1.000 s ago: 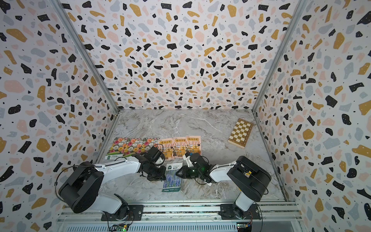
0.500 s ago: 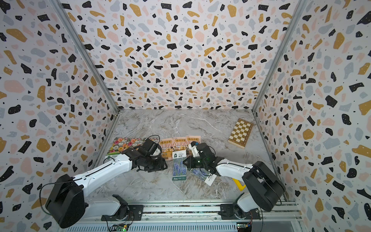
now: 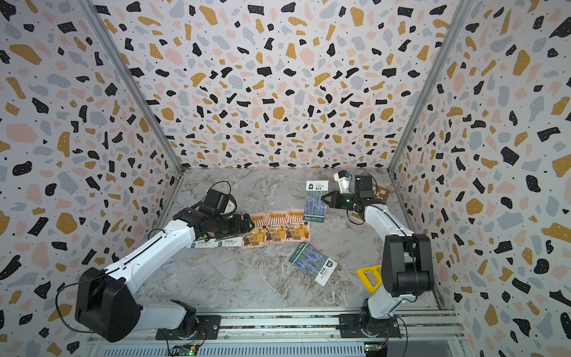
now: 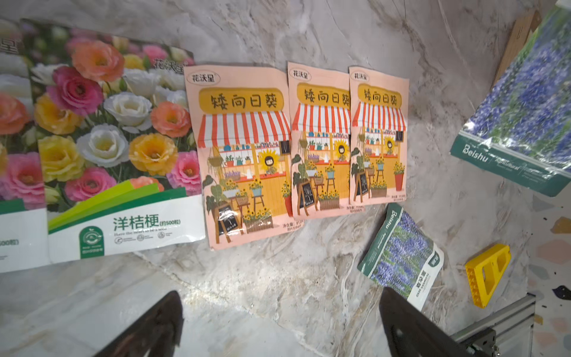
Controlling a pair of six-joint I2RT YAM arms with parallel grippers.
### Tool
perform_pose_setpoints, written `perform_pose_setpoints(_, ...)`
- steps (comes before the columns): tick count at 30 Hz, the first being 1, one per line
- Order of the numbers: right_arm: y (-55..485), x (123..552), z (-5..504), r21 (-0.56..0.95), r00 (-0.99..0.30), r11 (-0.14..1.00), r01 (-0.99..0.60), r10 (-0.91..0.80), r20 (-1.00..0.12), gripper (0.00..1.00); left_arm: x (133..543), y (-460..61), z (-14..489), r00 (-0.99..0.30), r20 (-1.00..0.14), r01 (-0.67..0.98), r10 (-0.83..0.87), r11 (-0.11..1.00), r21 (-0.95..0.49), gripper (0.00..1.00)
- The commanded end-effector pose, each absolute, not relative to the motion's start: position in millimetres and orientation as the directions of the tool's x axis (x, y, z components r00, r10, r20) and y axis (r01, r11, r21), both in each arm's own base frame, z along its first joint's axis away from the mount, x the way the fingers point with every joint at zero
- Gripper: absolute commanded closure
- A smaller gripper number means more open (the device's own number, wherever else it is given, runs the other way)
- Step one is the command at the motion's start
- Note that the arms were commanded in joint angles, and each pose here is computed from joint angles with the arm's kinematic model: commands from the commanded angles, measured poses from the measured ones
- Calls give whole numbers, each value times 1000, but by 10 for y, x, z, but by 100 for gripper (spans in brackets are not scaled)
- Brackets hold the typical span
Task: Arrange the seed packets in a row
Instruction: Place the seed packet at the center of the board.
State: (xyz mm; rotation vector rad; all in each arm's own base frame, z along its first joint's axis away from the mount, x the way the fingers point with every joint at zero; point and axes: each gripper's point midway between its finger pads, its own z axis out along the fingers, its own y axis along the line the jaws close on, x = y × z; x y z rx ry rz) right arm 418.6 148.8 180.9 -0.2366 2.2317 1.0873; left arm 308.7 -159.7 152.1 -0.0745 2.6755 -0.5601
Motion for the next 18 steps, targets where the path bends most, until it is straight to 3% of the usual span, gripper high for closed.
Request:
perform_pose_setpoints(1, 1383, 4094, 1720, 695, -824, 582, -423, 73, -563, 100, 3253, -1547, 1581, -908, -405, 67, -105, 919, -389, 0)
perform_pose_setpoints(7, 1167, 4182, 1371, 715, -872, 606, -350, 69, -485, 100, 3439, -1439, 1536, -895, -438, 83, -87, 932, -354, 1)
perform_pose_setpoints(18, 1328, 4073, 1094, 766, -918, 561, -315, 27, -397, 100, 3403, -1413, 1365, -915, -397, 85, -68, 931, -355, 1)
